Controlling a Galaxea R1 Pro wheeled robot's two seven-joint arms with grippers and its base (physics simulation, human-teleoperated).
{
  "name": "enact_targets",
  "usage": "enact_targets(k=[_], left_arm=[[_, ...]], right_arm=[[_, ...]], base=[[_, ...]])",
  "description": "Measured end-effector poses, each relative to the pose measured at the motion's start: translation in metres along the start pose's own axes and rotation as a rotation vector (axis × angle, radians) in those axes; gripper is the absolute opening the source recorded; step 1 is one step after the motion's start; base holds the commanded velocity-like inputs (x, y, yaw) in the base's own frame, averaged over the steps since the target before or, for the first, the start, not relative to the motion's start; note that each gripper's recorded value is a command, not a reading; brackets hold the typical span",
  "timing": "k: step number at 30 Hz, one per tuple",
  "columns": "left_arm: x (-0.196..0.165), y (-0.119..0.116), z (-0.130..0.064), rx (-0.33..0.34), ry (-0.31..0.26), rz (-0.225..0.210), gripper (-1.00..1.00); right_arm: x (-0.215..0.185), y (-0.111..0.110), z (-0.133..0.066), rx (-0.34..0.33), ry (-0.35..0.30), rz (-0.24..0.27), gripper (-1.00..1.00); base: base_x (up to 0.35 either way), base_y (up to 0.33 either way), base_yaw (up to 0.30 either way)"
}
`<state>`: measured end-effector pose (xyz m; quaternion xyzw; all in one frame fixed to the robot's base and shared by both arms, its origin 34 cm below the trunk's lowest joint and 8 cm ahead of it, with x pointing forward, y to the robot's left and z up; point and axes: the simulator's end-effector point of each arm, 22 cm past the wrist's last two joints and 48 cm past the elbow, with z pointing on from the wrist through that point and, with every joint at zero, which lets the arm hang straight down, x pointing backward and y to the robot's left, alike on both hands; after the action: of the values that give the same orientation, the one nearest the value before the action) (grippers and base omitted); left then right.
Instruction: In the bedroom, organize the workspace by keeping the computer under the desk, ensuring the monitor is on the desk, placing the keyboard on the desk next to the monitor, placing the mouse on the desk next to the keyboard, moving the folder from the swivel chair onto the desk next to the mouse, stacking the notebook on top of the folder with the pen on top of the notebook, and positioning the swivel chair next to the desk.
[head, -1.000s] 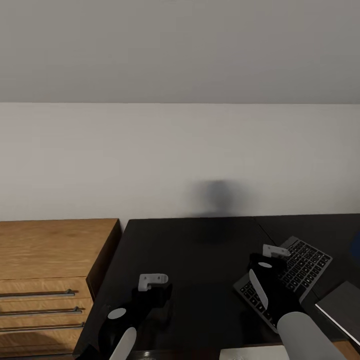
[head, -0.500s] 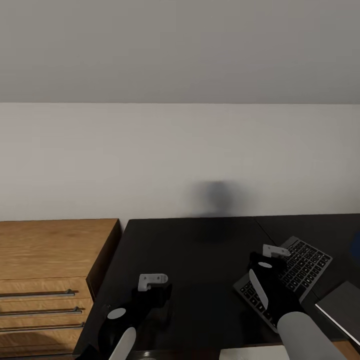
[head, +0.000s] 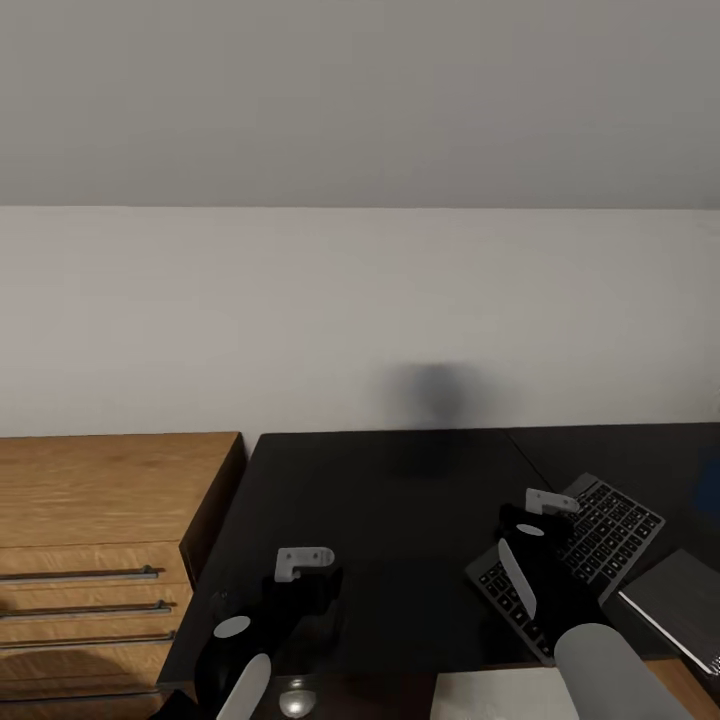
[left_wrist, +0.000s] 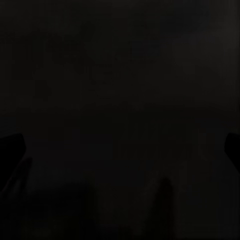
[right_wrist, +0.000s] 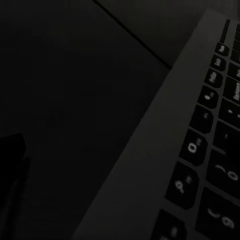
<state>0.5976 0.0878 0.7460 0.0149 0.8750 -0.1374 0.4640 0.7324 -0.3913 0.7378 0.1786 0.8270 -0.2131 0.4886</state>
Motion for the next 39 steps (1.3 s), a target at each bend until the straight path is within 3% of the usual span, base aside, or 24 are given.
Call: enact_targets(k=[39], left_arm=[[0.0002, -0.0011, -0.0002, 0.002, 0.001, 0.001, 1.0]], right_arm=[[-0.0002, 0.0003, -0.0001, 0.0, -0.002, 0.001, 1.0]], base=[[-0.073, 0.0, 0.0]])
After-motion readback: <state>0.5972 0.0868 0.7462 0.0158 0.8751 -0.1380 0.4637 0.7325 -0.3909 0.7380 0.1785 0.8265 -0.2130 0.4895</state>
